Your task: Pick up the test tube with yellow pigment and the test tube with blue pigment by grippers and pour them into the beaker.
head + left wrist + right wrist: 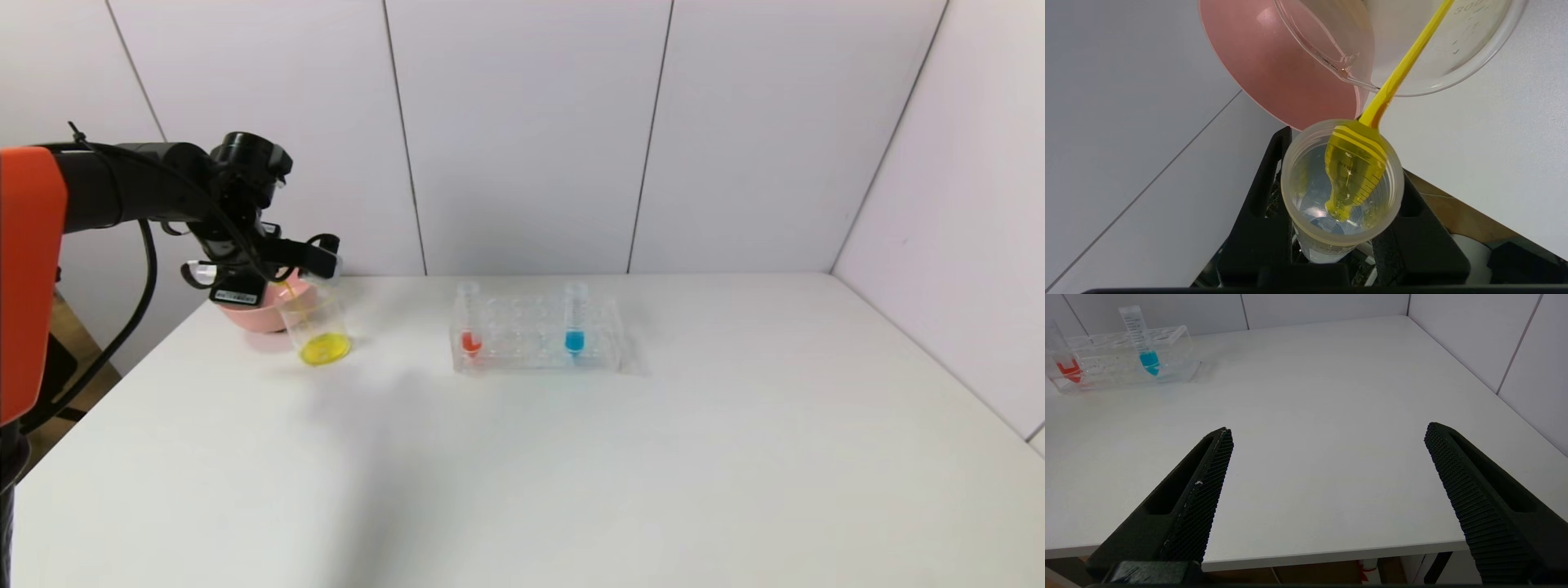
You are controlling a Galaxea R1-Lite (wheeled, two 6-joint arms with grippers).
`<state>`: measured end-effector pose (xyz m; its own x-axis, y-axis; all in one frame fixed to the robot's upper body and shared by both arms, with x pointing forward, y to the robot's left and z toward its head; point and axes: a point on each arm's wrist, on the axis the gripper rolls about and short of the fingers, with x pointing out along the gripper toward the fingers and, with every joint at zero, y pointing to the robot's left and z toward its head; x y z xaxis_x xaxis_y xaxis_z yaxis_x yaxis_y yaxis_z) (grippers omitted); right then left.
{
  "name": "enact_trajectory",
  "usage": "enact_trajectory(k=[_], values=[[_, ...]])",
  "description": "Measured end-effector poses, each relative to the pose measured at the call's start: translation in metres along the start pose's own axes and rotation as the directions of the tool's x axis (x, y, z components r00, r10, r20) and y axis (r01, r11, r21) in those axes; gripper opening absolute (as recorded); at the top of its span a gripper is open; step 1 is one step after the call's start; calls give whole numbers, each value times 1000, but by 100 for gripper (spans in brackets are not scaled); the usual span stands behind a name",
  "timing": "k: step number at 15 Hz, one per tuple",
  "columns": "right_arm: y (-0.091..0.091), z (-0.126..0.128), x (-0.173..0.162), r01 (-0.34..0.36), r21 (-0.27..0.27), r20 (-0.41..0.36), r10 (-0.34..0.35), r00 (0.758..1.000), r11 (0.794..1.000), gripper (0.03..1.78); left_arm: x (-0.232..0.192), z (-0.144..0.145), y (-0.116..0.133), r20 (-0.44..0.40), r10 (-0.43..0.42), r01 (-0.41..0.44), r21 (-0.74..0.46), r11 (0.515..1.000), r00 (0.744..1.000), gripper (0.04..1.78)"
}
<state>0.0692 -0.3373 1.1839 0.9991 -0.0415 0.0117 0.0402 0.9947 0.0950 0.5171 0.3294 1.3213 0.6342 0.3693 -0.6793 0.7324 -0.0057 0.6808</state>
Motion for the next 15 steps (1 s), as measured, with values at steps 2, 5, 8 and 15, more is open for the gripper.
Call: enact_trajectory(k=[2, 5, 8, 15], values=[[0, 0, 0, 0, 0, 0, 0, 1000, 1000, 171, -1, 0, 1, -7, 13, -13, 8, 1000, 1000, 54], [0, 0, 0, 0, 0, 0, 0, 1000, 1000, 171, -1, 1, 2, -5, 16, -15, 10, 1000, 1000, 54], [0, 0, 0, 0, 0, 0, 0, 1000, 1000, 171, -2, 1, 2, -9, 17, -17, 9, 1000, 1000, 54], [0, 0, 0, 0, 0, 0, 0, 1000, 1000, 171, -3, 2, 2, -11, 18, -18, 10, 1000, 1000, 54]])
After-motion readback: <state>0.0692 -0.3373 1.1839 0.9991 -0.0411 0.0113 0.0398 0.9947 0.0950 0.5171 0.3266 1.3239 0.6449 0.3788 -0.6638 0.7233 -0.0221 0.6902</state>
